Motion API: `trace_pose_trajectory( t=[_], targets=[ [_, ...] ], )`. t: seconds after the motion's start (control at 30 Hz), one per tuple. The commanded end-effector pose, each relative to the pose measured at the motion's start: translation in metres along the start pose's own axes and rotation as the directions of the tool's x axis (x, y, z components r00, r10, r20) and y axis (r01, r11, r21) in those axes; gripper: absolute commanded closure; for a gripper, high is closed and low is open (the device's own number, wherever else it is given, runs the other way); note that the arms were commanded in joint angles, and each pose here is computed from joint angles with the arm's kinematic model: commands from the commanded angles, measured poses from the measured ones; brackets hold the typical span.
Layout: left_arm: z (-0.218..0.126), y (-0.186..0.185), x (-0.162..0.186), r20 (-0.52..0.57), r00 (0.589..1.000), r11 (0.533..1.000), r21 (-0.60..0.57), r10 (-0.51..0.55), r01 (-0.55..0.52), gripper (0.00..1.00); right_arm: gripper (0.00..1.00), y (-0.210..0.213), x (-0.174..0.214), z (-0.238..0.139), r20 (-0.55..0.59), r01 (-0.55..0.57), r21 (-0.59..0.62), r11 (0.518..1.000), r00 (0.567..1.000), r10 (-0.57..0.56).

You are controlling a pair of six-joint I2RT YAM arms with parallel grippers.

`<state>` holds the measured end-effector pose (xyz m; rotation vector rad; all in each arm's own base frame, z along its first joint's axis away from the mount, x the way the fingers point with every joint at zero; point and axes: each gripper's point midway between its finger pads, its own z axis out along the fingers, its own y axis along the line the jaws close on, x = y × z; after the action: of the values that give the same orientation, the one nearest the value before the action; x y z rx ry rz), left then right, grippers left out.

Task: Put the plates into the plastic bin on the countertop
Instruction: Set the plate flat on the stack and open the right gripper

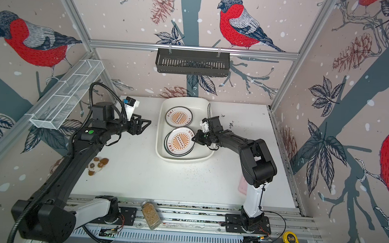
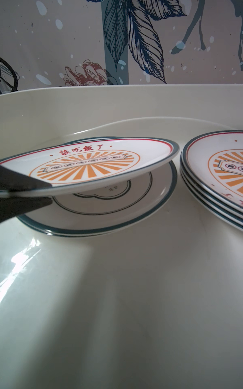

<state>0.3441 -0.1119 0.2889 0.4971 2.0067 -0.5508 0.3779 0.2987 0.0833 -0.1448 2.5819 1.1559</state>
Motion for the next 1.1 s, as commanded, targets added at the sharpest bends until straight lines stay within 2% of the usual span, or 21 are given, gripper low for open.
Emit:
trace_pose_trajectory(
  t=[0.0,1.07],
  targets=[
    [0.000,0.000,-0.004,0.016,1.000,1.000,0.008,0.009,-0.009,0.29,0.90,0.006,-0.002,0.001,-0.005,0.008,-0.027,1.000,1.000,-0.008],
    [0.005,-0.001,-0.002,0.004,1.000,0.999,0.030,-0.012,0.012,0.28,0.76,-0.014,0.006,0.007,-0.039,0.007,0.045,0.999,0.999,-0.005]
  ],
)
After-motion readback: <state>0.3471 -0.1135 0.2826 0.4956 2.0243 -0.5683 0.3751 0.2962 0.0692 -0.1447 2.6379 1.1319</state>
